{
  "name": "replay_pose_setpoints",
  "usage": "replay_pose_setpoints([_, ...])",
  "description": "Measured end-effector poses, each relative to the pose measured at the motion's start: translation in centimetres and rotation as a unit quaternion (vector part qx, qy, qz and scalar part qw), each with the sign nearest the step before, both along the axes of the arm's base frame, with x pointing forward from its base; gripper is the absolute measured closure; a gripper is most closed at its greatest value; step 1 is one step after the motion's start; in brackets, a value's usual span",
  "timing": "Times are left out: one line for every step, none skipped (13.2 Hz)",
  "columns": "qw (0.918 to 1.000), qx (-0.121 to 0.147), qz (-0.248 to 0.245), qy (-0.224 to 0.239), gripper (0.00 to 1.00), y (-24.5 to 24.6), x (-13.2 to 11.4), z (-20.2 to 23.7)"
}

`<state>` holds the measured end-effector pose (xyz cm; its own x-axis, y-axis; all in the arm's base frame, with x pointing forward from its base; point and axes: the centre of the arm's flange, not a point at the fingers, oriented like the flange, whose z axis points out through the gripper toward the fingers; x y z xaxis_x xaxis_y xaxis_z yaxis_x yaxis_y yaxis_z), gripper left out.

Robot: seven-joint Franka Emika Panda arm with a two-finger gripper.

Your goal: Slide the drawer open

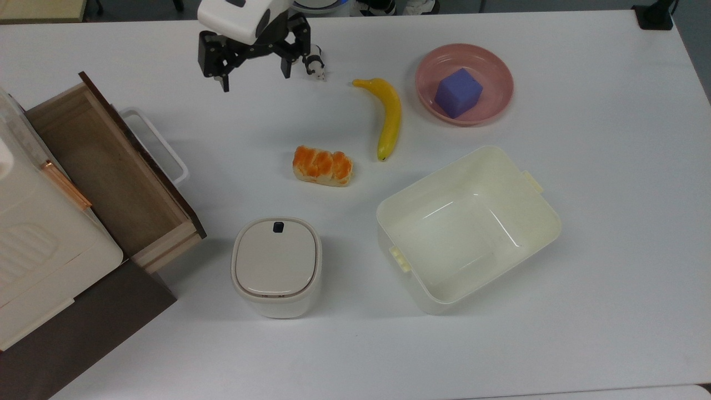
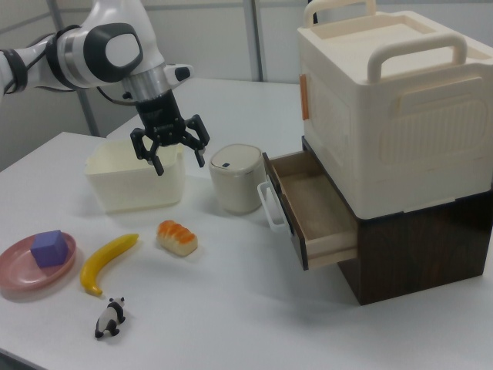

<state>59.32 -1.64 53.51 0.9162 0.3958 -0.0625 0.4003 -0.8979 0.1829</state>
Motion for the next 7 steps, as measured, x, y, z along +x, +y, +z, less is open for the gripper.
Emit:
replay_pose_setpoints([0.9996,0.002,-0.027,-0.007,0.0,0.6,0.0,0.0])
replay_pose_setpoints([0.9981,0.014,-0.057,-0.015,0.0,1.1,0.0,0.3])
replay_pose_setpoints([0.9958,0.03,-0.084,-0.02,0.0,1.4,-0.1,0.9])
replay_pose_setpoints([0.9933,0.039,-0.108,-0.019,0.0,1.5,-0.4,1.7])
replay_pose_setpoints([0.9912,0.041,-0.124,-0.02,0.0,1.5,-0.5,2.3])
replay_pose_setpoints([0.9886,0.042,-0.143,-0.024,0.0,1.4,-0.6,2.9])
replay_pose_setpoints([0.9872,0.043,-0.152,-0.027,0.0,1.4,-0.6,3.2])
